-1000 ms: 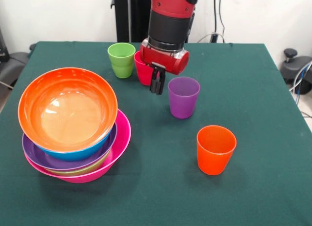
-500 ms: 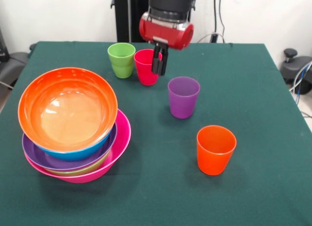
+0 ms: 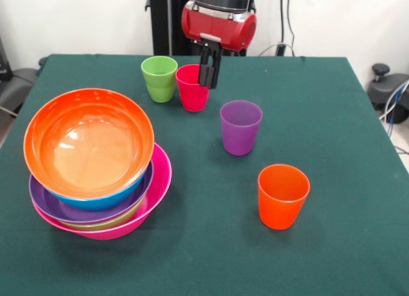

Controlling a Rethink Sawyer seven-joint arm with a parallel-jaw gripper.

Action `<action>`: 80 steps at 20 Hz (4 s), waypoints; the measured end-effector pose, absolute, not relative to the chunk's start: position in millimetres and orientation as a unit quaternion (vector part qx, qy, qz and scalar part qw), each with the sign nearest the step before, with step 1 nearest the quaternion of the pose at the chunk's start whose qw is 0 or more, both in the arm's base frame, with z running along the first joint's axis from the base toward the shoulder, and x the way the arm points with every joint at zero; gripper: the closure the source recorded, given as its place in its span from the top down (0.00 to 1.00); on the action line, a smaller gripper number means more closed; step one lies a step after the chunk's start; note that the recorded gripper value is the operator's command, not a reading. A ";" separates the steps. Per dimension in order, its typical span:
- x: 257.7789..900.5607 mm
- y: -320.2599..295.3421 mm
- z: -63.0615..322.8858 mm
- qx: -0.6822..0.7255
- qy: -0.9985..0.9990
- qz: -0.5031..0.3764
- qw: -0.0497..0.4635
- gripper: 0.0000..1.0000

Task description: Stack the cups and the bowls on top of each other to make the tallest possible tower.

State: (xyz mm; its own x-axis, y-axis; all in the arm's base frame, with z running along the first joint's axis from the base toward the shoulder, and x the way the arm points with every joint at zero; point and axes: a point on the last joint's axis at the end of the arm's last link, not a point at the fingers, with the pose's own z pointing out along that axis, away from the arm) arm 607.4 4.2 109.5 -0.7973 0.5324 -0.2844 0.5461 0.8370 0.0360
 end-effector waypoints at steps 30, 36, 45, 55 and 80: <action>606.1 25.2 106.6 0.269 0.953 -0.018 0.140 0.00; 602.9 25.7 99.1 0.270 0.954 -0.019 0.132 0.00; 600.8 25.8 94.9 0.270 0.954 -0.020 0.128 1.00; 599.9 25.8 93.1 0.270 0.954 -0.021 0.126 1.00; 539.9 32.8 -17.7 0.258 0.965 -0.038 0.031 1.00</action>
